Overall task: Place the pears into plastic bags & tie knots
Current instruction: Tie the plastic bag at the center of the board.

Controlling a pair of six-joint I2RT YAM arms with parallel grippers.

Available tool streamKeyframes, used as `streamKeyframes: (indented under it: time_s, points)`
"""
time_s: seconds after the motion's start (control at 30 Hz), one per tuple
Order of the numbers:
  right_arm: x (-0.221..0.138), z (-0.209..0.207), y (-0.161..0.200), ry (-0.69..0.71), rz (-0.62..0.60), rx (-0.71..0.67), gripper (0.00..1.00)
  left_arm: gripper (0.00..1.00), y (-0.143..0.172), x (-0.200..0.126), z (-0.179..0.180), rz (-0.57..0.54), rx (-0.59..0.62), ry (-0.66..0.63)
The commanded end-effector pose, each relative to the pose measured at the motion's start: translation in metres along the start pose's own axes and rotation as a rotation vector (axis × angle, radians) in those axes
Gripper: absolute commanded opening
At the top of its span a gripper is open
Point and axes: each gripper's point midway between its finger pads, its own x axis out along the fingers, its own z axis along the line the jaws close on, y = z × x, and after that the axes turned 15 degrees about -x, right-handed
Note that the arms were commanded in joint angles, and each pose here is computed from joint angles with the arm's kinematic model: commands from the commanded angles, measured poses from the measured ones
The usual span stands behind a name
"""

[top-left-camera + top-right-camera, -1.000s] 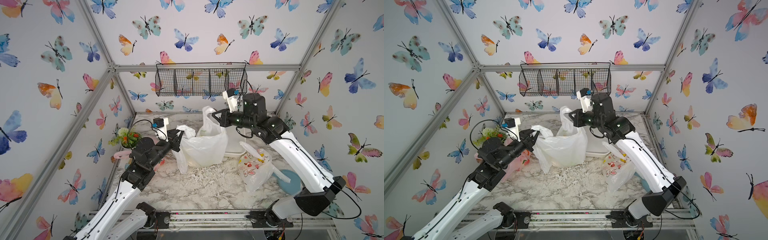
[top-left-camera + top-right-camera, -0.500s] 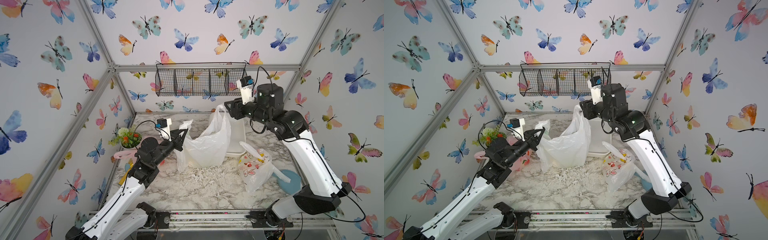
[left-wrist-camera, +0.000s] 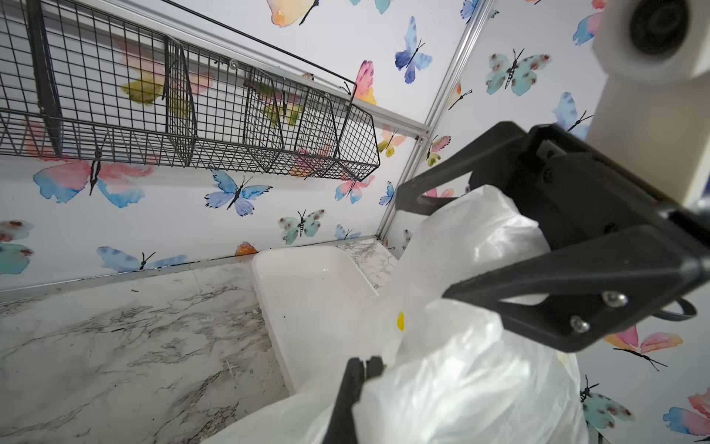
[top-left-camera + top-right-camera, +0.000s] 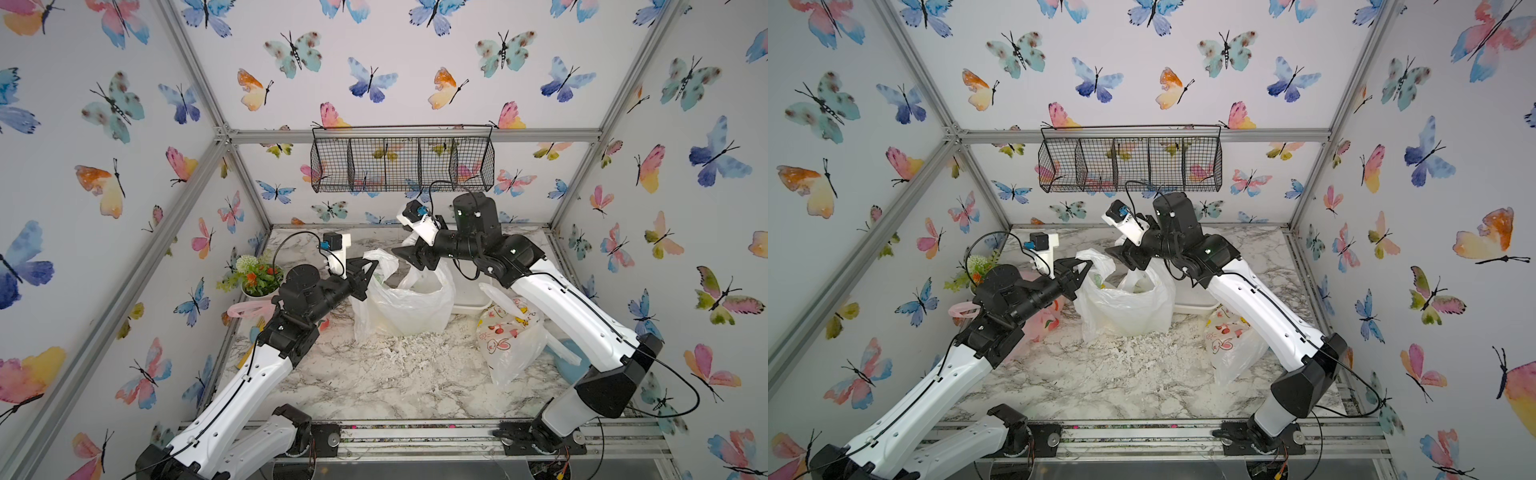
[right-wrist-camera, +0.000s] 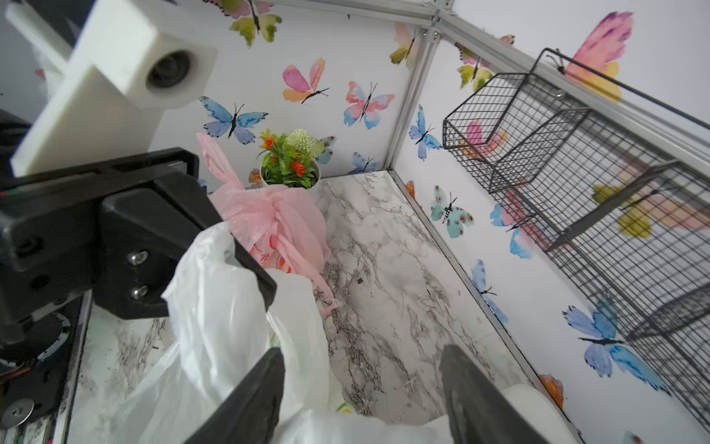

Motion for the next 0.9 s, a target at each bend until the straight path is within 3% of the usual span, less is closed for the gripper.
streamKeyframes:
  time_s: [0.0, 0.13, 0.27, 0.47, 0.57, 0.87]
  points:
    - [-0.005, 0.010, -0.016, -0.050, -0.082, -0.122, 0.67, 0.01, -0.007, -0.003, -0.006, -0.004, 0.037, 0.013]
    - [-0.014, 0.012, -0.025, -0.047, -0.119, -0.116, 0.67, 0.01, -0.009, -0.004, -0.002, -0.008, 0.051, -0.007]
    - [-0.036, -0.011, -0.055, 0.067, -0.186, -0.105, 0.67, 0.00, -0.018, -0.006, 0.007, -0.041, 0.047, -0.054]
    - [-0.050, -0.020, -0.093, 0.085, -0.258, -0.089, 0.66, 0.00, -0.028, -0.018, 0.030, -0.136, -0.062, -0.150]
    - [-0.034, -0.001, -0.097, 0.006, -0.250, -0.105, 0.65, 0.00, -0.027, -0.019, 0.031, -0.147, -0.079, -0.149]
    - [0.023, 0.030, -0.066, -0.149, -0.145, -0.117, 0.61, 0.00, -0.028, -0.022, 0.028, -0.143, -0.053, -0.139]
